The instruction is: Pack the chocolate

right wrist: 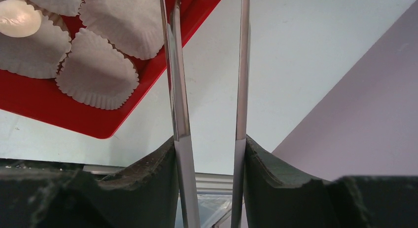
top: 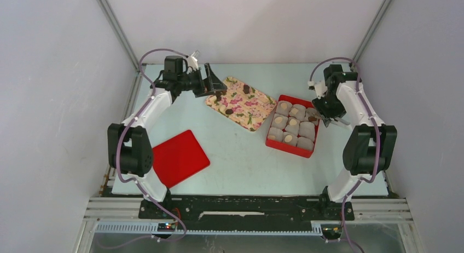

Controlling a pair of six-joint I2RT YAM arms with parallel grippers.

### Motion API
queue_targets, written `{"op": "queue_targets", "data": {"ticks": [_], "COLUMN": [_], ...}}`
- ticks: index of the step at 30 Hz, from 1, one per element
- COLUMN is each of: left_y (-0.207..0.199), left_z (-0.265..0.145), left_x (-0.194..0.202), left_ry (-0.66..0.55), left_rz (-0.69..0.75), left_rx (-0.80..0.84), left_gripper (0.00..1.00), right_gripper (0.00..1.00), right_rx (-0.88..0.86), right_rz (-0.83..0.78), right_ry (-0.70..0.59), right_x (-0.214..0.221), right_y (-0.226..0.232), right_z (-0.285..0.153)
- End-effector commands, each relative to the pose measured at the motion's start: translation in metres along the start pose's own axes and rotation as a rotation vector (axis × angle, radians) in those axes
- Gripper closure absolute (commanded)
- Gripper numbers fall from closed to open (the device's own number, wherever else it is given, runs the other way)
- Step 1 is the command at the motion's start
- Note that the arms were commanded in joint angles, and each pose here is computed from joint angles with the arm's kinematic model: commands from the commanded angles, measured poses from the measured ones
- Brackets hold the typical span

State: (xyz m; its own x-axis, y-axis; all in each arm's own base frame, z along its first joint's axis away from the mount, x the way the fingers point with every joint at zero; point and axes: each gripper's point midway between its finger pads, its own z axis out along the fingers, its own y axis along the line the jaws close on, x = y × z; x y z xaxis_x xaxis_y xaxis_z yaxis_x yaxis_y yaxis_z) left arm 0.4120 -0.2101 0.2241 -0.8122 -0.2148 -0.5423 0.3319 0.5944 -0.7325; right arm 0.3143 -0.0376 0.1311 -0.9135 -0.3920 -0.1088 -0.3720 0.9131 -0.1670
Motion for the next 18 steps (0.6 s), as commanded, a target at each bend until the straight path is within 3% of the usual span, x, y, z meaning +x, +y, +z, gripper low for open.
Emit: {"op": "queue_targets", "data": {"ticks": [1,9,12,15,18], "left_y": [-0.027,0.018,0.018,0.013,0.02], "left_z": [-0.026,-0.085,-0.118,-0.149,-0.16], "left_x": [-0.028,-0.042,-0.048,-0.054,-0.044], "left_ry": [-0.079,-0.135,-0.212,-0.363,-0.343], "left_rz": [0.162,0.552,0.671,0.663,0.577], "left_rx": [-0.001,-0.419,-0.526,-0.595,-0.586], "left_gripper": [0.0,0.0,0.0,0.0,0.0], "right_gripper": [0.54,0.55,0.55,0.55,0.56], "right_rx": [0.034,-0.158,-0.206,-0.259,-0.313], "right_rz": [0.021,-0.146,-0.2,-0.25,-0.305], "right_ry": [-0.112,-0.45,-0.535,-0.572,-0.553], "right_x": [-0.013,-0.066,-0.09,-0.116,-0.14], "right_y": [-0.006,0.06,0.082,0.106,0.135], "right_z": [-0.03,-0.087,-0.099,-0.102,-0.093]}}
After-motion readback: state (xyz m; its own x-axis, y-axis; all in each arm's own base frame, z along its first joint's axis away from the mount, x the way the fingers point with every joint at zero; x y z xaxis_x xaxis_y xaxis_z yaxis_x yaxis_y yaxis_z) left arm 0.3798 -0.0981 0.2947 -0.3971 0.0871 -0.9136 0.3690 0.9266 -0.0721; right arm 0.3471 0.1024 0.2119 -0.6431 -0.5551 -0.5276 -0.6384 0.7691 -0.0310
